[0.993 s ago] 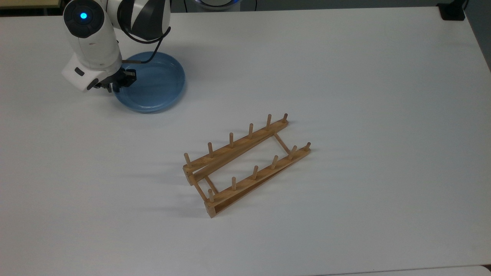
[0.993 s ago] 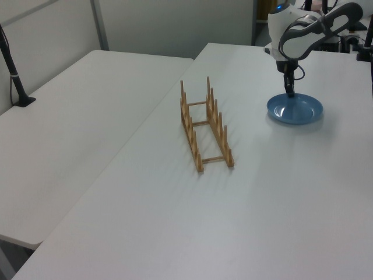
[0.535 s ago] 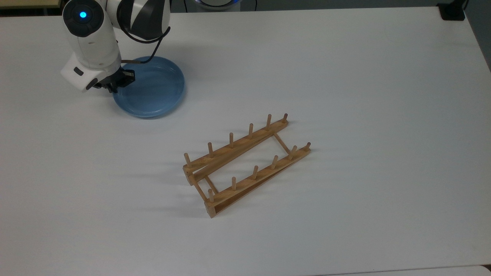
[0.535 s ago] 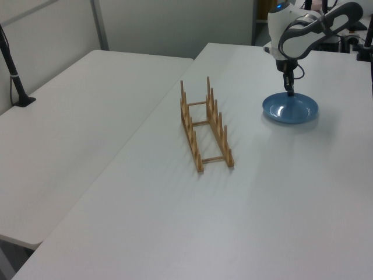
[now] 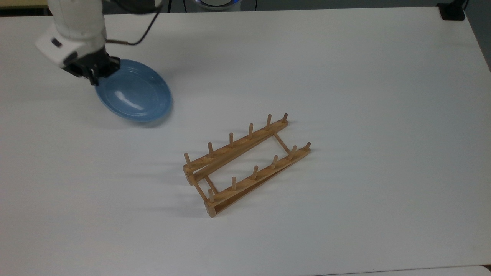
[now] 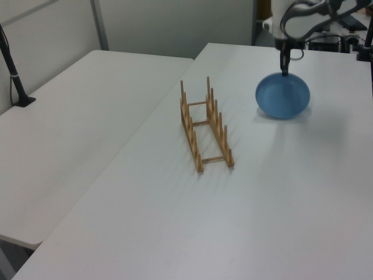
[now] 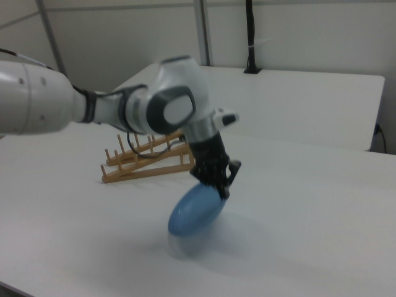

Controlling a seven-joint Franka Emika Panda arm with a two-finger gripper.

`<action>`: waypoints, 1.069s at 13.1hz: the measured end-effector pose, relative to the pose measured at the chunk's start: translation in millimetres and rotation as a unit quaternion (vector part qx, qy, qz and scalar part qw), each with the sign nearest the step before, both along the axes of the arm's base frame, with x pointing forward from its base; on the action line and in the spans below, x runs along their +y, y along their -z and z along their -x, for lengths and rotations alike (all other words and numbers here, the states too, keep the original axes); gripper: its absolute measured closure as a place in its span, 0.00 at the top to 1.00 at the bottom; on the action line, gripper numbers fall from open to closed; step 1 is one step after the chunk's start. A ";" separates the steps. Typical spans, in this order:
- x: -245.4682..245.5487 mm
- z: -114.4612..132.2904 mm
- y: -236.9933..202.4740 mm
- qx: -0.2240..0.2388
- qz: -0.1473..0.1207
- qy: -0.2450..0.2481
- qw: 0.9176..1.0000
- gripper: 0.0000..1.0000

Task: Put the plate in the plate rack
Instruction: 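Lift the plate by its rim, tilting it upright, then carry the upright plate over the wooden rack and lower between pegs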

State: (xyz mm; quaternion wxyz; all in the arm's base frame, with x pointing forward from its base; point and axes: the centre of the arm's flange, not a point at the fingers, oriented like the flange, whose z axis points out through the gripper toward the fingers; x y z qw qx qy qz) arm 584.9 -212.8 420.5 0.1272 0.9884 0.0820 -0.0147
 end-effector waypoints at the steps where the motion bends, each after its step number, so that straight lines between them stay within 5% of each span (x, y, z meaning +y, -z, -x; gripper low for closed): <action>1: 0.1 0.9 -21.5 -0.018 0.005 0.000 1.000 0.05; 6: 15.7 7.7 -127.6 -0.108 0.026 -0.010 0.994 0.05; 11: 97.6 -14.2 -210.5 -0.215 0.013 0.023 0.976 0.05; 14: 156.7 -24.8 -227.9 -0.263 0.028 0.043 0.963 0.05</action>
